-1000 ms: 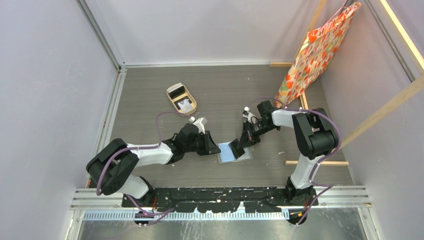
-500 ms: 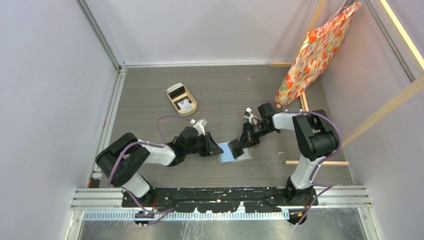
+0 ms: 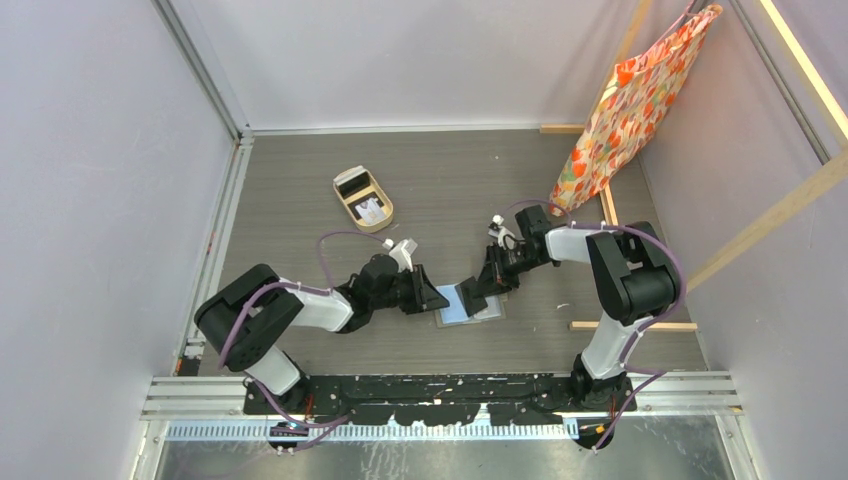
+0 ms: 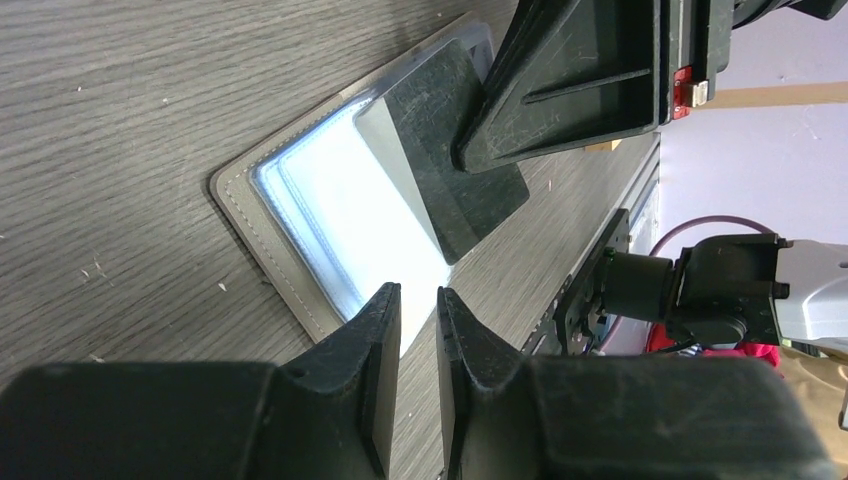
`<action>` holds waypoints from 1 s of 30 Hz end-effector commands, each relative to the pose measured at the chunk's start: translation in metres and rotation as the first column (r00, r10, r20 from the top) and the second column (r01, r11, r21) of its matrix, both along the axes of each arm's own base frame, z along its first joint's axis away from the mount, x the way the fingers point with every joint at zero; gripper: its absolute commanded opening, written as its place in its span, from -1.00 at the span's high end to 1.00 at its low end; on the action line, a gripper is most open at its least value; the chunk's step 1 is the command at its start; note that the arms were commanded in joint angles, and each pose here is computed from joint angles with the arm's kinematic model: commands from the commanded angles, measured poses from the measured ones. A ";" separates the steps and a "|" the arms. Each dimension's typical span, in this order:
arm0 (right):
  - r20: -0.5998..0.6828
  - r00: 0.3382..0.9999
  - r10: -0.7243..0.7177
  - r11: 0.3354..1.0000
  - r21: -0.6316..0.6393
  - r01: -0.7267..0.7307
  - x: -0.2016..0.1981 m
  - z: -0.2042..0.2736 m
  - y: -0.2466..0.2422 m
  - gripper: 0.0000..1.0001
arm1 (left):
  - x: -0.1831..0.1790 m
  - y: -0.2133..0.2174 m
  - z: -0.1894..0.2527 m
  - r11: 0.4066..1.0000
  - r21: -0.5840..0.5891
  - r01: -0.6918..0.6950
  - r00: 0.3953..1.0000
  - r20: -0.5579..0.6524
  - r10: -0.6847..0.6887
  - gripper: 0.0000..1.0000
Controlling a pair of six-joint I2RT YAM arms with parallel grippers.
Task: Put the credit cards into the card holder
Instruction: Insert the credit card into the card holder.
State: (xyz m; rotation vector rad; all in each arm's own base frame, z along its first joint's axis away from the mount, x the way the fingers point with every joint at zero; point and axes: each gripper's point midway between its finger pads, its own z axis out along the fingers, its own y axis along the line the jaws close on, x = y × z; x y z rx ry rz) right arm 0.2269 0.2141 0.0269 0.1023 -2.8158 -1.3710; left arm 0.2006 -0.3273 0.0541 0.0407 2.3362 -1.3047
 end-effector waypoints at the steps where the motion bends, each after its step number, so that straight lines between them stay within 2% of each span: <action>1: 0.092 0.996 0.011 0.999 -0.033 -0.008 0.009 0.004 0.001 0.64 | 0.003 -0.011 0.011 0.999 -0.032 0.027 0.999 0.038 -0.026 0.57; 23: 0.136 0.984 0.111 0.992 -0.075 -0.102 0.005 0.013 0.008 0.52 | 0.003 -0.016 0.008 0.998 -0.033 0.046 0.999 0.030 -0.045 0.56; 30: 0.152 0.980 0.125 0.990 -0.090 -0.112 0.007 0.018 0.007 0.41 | 0.002 -0.015 0.008 0.998 -0.033 0.046 0.999 0.030 -0.045 0.57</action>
